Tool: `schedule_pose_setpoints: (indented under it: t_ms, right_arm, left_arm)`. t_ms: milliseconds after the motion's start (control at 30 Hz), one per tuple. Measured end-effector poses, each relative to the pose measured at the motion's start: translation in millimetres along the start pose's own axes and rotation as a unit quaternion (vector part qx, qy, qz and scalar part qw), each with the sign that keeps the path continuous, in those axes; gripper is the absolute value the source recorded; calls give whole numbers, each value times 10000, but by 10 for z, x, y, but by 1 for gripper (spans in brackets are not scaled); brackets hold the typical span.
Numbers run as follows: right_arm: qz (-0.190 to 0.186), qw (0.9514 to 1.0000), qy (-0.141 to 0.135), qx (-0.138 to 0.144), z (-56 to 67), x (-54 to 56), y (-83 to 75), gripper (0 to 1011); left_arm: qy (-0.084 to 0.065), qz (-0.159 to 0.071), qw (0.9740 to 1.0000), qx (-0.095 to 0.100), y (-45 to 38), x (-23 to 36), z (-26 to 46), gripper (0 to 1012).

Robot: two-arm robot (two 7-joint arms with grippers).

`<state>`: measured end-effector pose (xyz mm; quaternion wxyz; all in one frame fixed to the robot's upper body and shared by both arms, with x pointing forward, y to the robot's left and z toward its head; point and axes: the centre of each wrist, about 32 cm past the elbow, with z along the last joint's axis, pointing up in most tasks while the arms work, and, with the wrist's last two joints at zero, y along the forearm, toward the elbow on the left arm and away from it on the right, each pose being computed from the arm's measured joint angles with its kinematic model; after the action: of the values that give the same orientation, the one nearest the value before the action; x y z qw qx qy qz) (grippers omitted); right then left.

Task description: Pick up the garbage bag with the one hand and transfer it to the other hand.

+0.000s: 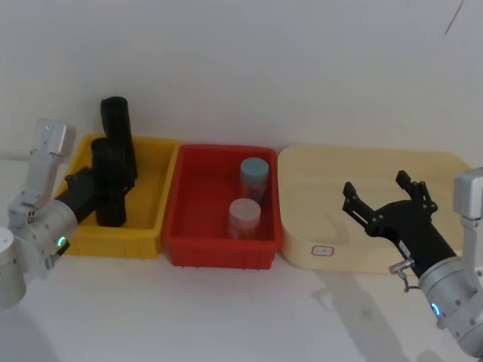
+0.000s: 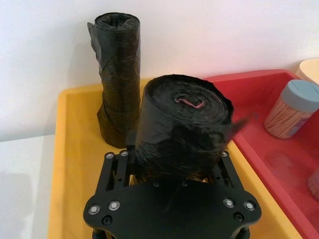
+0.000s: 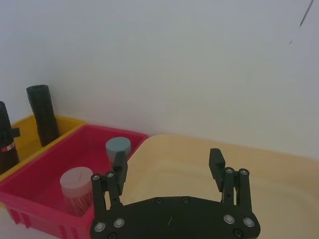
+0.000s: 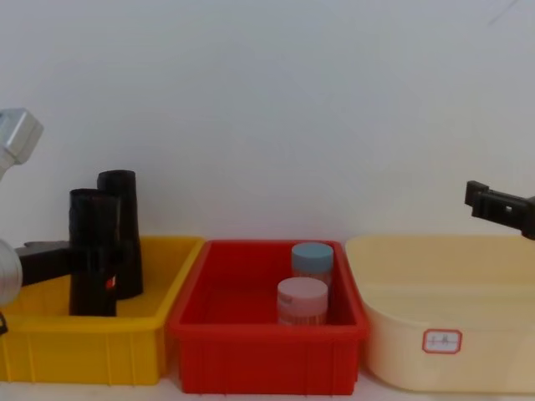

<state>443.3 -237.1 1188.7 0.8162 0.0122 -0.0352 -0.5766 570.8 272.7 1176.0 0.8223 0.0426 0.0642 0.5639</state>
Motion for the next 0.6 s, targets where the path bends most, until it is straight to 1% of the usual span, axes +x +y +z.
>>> schedule_pose_setpoints:
  t_ms: [33,67,167,433,600]
  right_arm:
    - [0,10000,0,0,0,0,0,1000]
    - [0,10000,0,0,0,0,0,1000]
    - [0,10000,0,0,0,0,0,1000]
    - [12,10000,9,-4,1,2,1,999]
    - [141,9998,125,-33,18,18,16,999]
  left_arm:
    - [0,0,10000,0,0,0,0,633]
    - [2,-3,10000,0,-3,-2,-2,602]
    - [3,-7,10000,0,-8,-2,-4,570]
    - [4,-15,10000,-3,-17,-4,-8,524]
    - [4,-17,10000,-2,-20,-5,-10,505]
